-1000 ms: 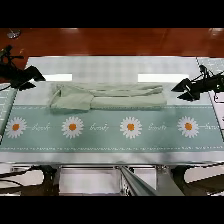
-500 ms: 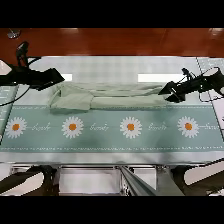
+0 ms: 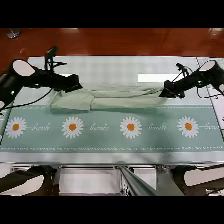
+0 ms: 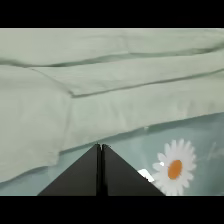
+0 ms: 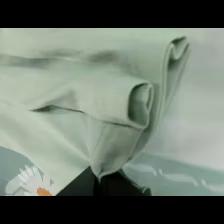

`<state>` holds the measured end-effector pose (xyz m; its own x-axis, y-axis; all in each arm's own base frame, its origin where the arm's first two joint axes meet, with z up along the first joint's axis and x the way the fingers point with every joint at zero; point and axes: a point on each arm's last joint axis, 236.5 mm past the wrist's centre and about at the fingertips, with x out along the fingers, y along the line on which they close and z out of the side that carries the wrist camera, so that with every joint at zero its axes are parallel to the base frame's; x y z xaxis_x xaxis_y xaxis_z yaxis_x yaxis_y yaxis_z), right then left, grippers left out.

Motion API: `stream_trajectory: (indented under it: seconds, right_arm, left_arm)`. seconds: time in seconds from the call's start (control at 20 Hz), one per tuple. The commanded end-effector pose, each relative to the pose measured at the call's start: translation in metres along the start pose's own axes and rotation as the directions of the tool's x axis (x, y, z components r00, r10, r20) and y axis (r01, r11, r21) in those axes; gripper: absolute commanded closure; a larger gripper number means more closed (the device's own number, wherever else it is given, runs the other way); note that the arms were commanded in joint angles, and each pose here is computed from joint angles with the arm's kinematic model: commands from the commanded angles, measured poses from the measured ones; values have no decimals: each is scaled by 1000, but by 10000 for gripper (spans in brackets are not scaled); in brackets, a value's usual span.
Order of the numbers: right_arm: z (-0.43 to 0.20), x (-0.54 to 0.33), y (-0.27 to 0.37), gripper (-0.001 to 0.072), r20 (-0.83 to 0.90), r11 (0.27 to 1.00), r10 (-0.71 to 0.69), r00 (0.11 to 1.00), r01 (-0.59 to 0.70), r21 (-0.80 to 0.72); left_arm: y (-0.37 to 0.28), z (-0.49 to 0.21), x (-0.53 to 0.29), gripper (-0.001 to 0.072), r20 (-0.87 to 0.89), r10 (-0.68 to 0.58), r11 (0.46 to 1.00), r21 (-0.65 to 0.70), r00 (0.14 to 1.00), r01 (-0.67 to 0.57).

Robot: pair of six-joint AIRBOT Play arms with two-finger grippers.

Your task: Fold the shirts.

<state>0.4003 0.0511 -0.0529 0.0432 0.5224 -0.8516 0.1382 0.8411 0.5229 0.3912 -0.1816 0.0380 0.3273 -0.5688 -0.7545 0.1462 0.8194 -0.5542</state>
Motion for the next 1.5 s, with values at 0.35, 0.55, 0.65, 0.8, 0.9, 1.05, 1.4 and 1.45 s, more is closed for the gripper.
stream_trajectory:
  seconds: [0.35,0.55,0.65,0.8,0.9,1.05,1.4,1.45]
  right_arm:
    - [-131,-118,33,693,331,988,-76,940,115,-98]
    - [-168,-130,59,693,404,991,-22,915,73,-111]
    - [-172,-135,66,693,421,989,-6,907,67,-129]
    - [-172,-135,82,693,419,988,65,906,1,-155]
    - [-172,-136,87,693,422,987,84,903,-17,-161]
    - [-167,-138,89,693,442,987,91,893,-21,-161]
    - [-158,-143,97,693,478,983,124,869,-41,-179]
    - [-158,-142,102,693,471,980,131,873,-41,-196]
  left_arm:
    - [-120,-65,94,677,-184,-114,971,187,976,149]
    - [-155,-77,147,677,-210,-2,946,318,978,70]
    - [-171,-97,166,677,-272,28,924,375,962,79]
    - [-192,-129,191,676,-333,31,922,374,942,101]
    - [-205,-169,204,677,-403,25,920,368,915,137]
    - [-231,-225,209,675,-484,5,904,375,875,203]
    - [-194,-152,169,675,-472,22,928,338,881,158]
    - [-178,-120,153,675,-431,30,938,323,902,123]
